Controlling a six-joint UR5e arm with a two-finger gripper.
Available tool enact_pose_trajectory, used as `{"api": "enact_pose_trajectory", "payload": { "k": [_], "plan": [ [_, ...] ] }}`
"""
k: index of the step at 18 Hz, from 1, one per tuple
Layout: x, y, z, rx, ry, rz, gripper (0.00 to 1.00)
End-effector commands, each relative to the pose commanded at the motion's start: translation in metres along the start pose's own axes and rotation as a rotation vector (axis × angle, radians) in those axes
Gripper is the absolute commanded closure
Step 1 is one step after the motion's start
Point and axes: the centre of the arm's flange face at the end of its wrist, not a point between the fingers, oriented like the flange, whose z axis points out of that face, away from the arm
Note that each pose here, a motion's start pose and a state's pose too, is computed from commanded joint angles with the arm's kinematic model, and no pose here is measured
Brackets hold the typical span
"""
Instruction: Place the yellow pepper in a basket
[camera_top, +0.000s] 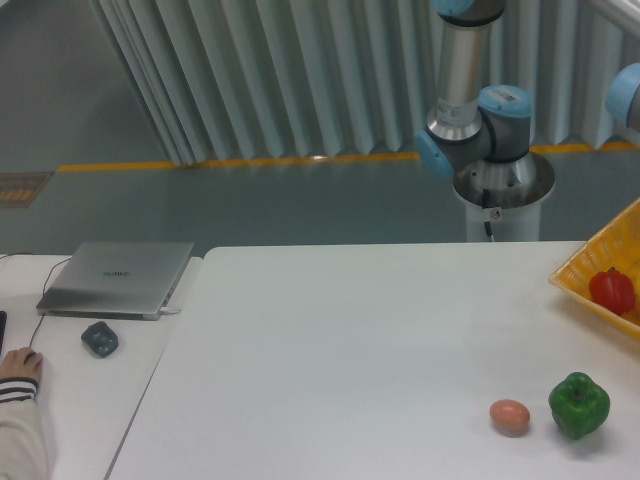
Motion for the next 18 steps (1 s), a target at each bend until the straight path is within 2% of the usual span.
{"api": "enact_pose_trajectory", "payload": {
  "k": [2,4,5,6,7,18],
  "plan": [
    [-0.001,-0.001,0.001,0.001,-0.001,-0.005,0.42],
    [-0.002,-0.003,0.002,0.002,0.001,-0.005,0.36],
    [-0.002,-0.003,0.002,0.003,0.0,-0.006,0.25],
    [-0.002,-0.003,0.003,0.002,-0.003,-0.008,0.08],
    [-0.001,-0.004,0.005,0.001,0.003,-0.011,0.01],
    [0.001,-0.014,-0.001,0.008,-0.009,-0.008,0.0]
  ]
}}
